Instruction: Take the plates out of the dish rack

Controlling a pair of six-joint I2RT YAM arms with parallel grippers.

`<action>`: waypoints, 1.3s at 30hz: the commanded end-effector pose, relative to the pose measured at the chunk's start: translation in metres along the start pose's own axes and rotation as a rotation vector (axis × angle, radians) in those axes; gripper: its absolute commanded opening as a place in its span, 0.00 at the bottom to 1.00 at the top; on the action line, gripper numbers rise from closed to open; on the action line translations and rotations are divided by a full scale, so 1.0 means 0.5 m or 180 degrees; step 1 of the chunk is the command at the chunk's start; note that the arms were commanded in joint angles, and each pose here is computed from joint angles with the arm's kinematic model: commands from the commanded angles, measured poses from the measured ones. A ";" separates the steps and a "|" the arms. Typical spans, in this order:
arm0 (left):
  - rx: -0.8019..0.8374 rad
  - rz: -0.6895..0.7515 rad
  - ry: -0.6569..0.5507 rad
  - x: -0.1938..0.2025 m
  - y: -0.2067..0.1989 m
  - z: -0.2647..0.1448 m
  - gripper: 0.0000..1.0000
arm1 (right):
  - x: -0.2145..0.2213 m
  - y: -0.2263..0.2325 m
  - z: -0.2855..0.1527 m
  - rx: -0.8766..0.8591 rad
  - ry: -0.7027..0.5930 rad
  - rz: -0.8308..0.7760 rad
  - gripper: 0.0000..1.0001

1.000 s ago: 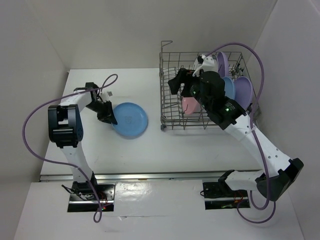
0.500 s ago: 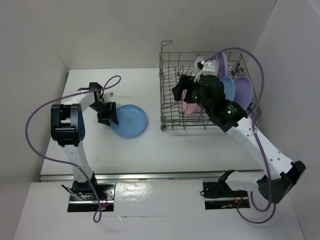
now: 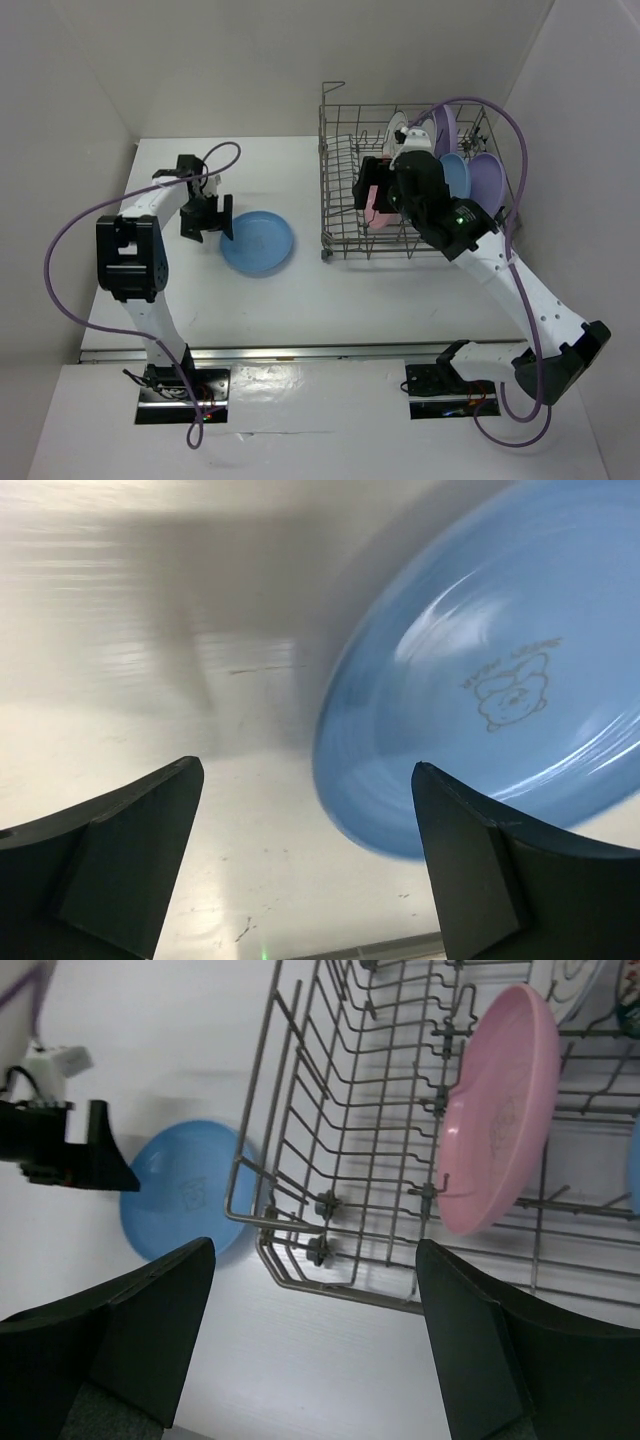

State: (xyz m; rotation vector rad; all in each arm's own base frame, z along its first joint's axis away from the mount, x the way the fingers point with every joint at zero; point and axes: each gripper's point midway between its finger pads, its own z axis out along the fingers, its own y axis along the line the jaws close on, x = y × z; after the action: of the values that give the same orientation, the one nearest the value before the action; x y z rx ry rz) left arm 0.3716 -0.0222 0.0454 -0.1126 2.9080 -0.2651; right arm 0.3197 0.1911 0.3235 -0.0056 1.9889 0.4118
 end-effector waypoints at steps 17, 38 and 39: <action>-0.0356 0.1118 -0.1883 -0.101 -0.083 -0.371 1.00 | -0.069 -0.244 0.155 0.0433 0.0369 -0.0311 0.86; -0.0394 0.1149 -0.1774 -0.027 -0.070 -0.360 1.00 | 0.088 -0.247 0.272 0.1089 0.0932 -0.0210 0.21; -0.0394 0.1149 -0.1774 -0.027 -0.070 -0.360 1.00 | 0.080 -0.234 0.262 0.1118 0.0889 -0.0229 0.11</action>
State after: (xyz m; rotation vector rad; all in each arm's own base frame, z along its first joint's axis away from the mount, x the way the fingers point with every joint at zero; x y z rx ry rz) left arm 0.3515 -0.0212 0.2183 0.2698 2.3613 0.0300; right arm 0.4336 0.1086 0.1623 0.0515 2.4128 -0.0253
